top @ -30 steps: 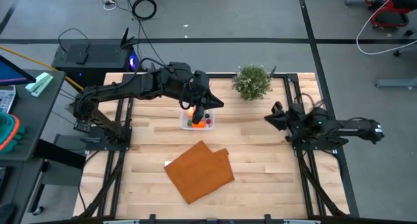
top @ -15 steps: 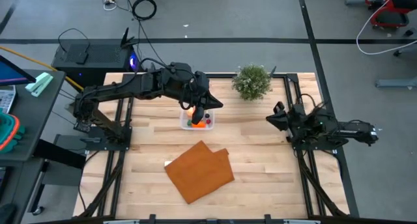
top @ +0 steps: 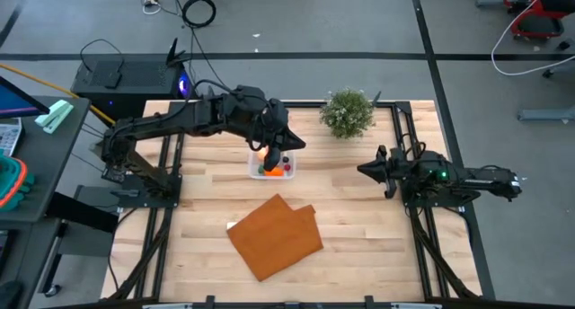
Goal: Pick and placing Produce into tupperware
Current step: Return to Home Position
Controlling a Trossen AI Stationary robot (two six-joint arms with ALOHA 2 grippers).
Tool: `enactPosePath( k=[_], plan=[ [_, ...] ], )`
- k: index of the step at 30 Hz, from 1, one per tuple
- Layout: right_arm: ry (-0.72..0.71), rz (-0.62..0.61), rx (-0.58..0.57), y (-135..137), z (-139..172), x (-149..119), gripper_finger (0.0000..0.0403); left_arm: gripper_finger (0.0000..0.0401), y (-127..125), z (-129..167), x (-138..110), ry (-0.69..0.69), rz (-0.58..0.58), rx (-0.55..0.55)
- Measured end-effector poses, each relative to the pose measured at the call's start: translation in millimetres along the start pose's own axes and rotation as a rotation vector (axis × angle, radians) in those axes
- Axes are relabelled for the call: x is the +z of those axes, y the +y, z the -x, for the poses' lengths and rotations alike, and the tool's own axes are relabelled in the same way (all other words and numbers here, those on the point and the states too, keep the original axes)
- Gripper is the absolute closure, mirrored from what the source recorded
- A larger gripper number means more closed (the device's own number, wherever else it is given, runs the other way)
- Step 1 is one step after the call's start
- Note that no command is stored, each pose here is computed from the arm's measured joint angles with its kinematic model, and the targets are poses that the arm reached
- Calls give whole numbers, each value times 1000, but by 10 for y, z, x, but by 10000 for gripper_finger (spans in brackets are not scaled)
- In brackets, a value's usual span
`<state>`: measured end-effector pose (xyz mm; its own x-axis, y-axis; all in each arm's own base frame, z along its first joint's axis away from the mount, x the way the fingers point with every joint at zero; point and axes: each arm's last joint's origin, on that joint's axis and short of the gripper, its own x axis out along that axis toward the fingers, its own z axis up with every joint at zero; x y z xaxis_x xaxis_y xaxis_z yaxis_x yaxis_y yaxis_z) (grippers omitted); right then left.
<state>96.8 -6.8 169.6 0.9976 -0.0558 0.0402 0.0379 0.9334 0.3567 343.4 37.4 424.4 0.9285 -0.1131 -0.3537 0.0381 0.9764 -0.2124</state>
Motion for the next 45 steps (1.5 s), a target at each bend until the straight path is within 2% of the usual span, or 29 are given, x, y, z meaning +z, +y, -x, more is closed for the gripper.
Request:
enactPosePath(
  k=[5,11,20,25,30,34,39,42,45],
  plan=[
    [11,-72,-22,4,8,23,403,379,86,19,-24,31,-53,29],
    [-8,-78,-18,31,21,94,403,390,118,25,-32,39,111,43],
    [-12,-77,-16,35,23,106,403,382,173,-79,11,-23,-26,45],
    [-5,-77,-20,34,19,102,403,395,247,-249,-1,-77,-116,39],
    [1,-76,-24,32,14,99,403,393,351,-482,-248,-242,-137,-11],
    [1,-76,-23,33,14,99,403,396,445,-570,-550,-457,-103,-55],
    [2,-76,-23,32,14,99,403,395,512,-379,-849,-817,-118,-70],
    [3,-77,-23,32,13,99,403,397,561,-249,-1077,-904,-132,-41],
    [4,-77,-23,32,13,98,403,394,582,-117,-1268,-921,-104,-3]
  ],
)
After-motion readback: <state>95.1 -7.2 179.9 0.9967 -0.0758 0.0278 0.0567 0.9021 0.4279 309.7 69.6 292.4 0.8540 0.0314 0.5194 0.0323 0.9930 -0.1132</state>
